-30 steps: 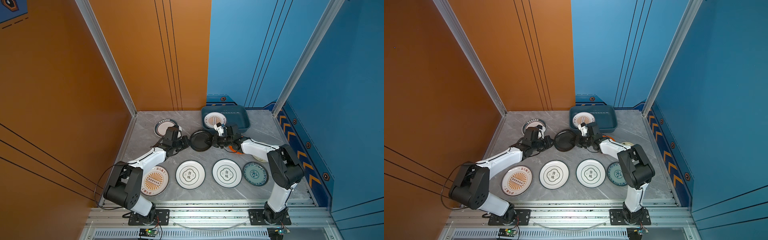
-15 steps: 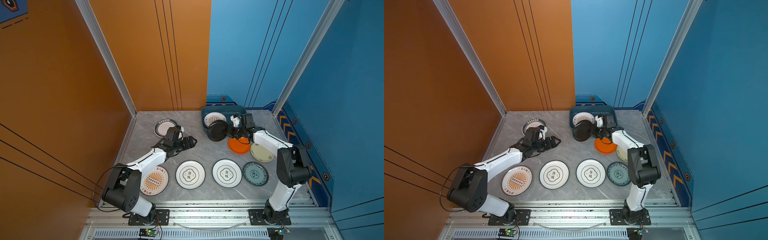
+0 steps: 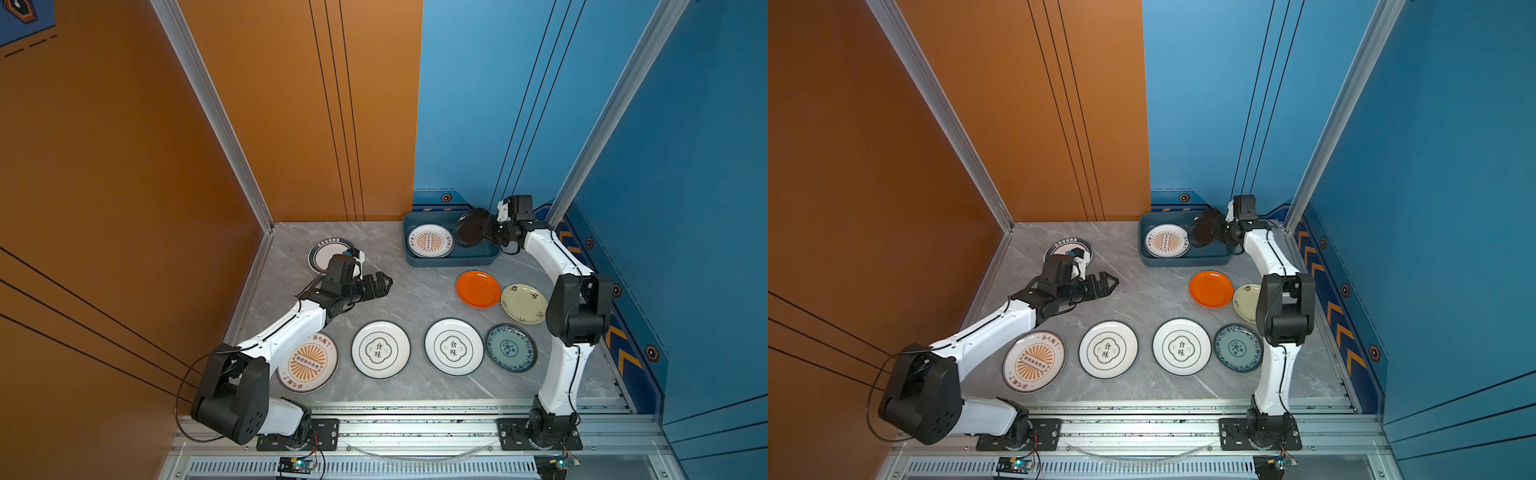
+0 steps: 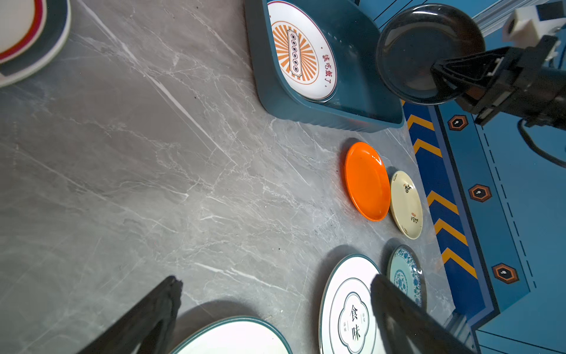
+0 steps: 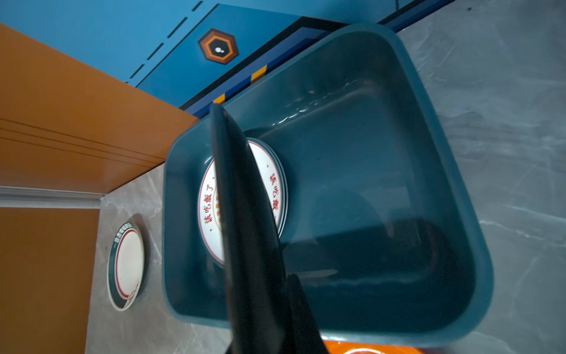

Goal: Place the plates into the plastic bin on the countertop
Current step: 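Carry the dark plate into the teal bin with the right gripper, then lower the dark plate into the bin beside the sunburst plates and release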

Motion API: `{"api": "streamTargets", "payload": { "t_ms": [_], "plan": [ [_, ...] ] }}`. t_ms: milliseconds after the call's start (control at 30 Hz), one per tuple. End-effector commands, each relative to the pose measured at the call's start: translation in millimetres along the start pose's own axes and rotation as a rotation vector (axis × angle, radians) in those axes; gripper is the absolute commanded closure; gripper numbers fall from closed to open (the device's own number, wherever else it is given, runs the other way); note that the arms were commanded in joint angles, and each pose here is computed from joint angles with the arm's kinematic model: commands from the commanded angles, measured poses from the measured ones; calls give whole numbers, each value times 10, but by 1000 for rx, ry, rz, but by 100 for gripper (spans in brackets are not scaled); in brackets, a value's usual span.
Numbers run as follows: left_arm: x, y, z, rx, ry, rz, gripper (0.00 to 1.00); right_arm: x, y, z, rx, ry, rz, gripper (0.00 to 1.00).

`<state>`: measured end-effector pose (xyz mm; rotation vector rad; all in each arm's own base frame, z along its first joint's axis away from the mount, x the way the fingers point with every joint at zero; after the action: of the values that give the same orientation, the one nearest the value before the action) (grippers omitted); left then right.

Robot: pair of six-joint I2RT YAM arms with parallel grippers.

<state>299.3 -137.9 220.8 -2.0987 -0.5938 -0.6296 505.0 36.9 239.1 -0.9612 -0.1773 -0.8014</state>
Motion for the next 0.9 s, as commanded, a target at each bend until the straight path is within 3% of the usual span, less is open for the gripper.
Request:
{"api": "streamTargets", "payload": {
  "t_ms": [0,500,867],
  "plan": [
    [-68,-56,86,27,9,15,2,108,42,-44,-72,-12,-6,100],
    [-96,-90,241,25,-22,18,2,90,473,-390,-162,30,38,100],
    [-70,-62,256,19,-28,23,2,11,685,-544,-153,74,92,100]
  ]
}}
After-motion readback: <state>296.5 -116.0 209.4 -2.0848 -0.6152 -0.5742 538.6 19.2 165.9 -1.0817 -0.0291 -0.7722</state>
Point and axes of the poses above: each gripper's point midway between its finger pads, its own y axis out along the fingers, its own z axis along the line the jaws close on, x = y × z, the point moved 10 cm from there along -y, back along the fingers, and after that the axes turned 6 degrees about y, right-handed, at the moved point
